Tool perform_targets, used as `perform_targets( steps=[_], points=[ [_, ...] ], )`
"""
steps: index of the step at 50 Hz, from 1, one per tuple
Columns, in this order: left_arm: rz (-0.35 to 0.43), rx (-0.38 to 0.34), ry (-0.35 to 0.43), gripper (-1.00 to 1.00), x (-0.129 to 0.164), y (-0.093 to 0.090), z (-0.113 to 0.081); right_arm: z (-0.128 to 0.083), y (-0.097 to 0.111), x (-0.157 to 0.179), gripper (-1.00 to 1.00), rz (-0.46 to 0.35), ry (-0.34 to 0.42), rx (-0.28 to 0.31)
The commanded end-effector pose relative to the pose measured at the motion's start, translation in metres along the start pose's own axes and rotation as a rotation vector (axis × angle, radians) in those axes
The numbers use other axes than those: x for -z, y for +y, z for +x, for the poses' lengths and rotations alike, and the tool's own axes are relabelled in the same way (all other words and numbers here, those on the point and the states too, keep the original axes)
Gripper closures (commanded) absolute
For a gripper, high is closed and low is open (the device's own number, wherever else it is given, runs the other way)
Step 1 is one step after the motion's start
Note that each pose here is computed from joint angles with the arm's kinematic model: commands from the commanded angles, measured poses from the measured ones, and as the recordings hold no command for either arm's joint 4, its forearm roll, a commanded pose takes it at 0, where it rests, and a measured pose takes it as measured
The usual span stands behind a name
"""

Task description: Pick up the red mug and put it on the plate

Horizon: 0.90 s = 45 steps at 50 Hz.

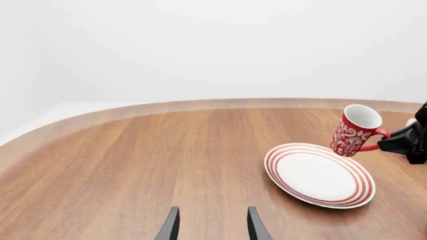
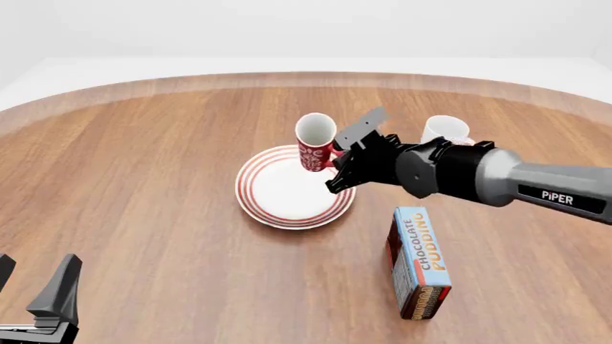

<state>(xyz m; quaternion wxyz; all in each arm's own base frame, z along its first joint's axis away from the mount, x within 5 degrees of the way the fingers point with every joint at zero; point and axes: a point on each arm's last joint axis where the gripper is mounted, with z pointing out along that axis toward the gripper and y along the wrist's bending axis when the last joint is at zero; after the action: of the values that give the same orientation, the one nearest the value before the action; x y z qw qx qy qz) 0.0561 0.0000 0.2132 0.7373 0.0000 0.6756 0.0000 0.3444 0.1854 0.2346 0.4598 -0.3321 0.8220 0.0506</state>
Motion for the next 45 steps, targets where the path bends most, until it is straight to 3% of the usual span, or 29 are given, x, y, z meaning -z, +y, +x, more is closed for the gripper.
perform_targets(
  steps=[1, 45],
  points=[
    [0.000, 0.000, 0.000, -1.00, 0.000, 0.000, 0.000, -0.004, -0.003, -0.019, 1.00, 0.004, -0.004, -0.012],
    [0.000, 0.000, 0.000, -1.00, 0.000, 0.000, 0.000, 0.004, 0.003, -0.078, 1.00, -0.012, 0.033, -0.021]
  ],
)
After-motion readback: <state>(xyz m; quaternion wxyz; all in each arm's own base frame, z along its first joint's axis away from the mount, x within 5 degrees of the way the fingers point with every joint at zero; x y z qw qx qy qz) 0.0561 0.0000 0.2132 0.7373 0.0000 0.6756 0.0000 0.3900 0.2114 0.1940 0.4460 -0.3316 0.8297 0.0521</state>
